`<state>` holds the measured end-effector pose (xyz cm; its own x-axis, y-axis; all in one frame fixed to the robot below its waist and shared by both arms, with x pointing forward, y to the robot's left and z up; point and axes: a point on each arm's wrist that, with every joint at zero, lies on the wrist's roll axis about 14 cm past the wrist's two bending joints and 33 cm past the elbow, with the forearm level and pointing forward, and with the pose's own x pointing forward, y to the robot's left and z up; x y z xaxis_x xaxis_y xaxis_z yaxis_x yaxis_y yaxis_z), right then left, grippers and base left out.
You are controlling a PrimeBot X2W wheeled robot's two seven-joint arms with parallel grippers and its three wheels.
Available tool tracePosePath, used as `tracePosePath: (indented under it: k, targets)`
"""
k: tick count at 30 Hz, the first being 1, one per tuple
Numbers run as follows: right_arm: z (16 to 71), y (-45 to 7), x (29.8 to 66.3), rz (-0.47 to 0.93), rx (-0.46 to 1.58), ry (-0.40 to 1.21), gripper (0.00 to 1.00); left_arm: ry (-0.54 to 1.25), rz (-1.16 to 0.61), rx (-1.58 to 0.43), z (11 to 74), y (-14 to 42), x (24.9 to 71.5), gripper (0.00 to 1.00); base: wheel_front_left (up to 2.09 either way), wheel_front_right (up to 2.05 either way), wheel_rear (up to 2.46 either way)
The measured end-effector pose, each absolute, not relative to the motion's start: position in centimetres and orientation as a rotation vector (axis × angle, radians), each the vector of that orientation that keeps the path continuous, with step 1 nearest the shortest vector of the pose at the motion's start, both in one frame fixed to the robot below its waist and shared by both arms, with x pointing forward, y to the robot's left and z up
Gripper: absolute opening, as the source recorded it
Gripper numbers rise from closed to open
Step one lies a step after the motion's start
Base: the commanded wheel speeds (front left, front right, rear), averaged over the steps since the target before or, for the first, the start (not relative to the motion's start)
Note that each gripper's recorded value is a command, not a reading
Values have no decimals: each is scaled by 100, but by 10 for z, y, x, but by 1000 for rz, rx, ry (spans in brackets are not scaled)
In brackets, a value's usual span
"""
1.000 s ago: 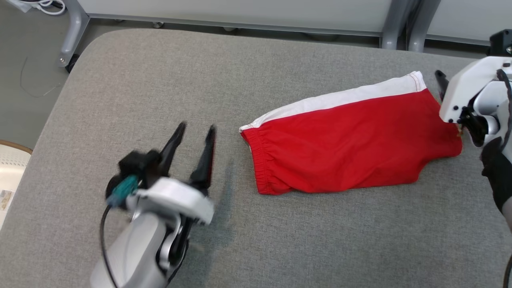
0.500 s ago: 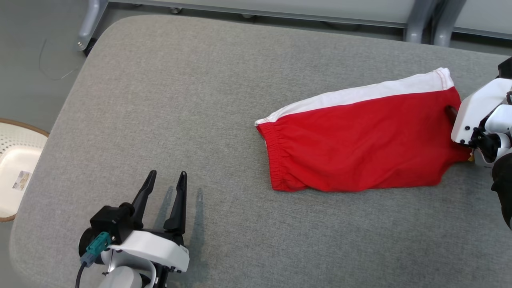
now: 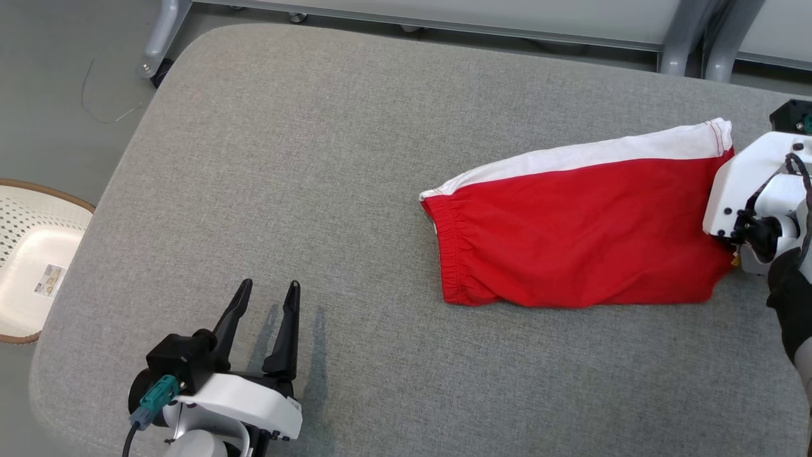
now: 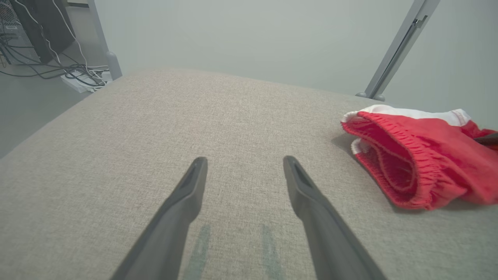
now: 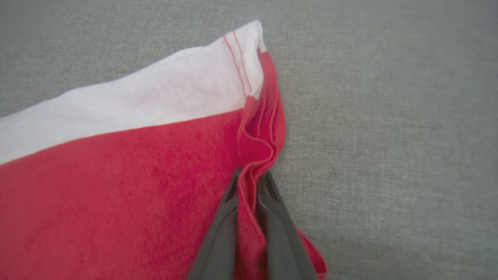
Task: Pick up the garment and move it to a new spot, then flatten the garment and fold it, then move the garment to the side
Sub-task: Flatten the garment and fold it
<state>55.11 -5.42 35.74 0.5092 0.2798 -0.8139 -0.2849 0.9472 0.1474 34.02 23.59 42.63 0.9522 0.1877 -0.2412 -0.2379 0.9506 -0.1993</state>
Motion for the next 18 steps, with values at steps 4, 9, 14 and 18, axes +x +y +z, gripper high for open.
tracePosePath:
  k: [4, 9, 14, 18]
  targets:
    - [361, -59, 552, 325, 4, 941, 0, 208, 218, -224, 431, 238, 341, 100, 0, 0, 0]
    - [367, -82, 550, 269, 11, 899, 0, 186, 220, -224, 438, 241, 339, 100, 0, 0, 0]
    - [378, -115, 545, 206, -27, 851, 0, 180, 208, -238, 441, 237, 333, 100, 0, 0, 0]
    - [391, -137, 541, 153, -16, 812, 0, 174, 193, -254, 444, 231, 329, 100, 0, 0, 0]
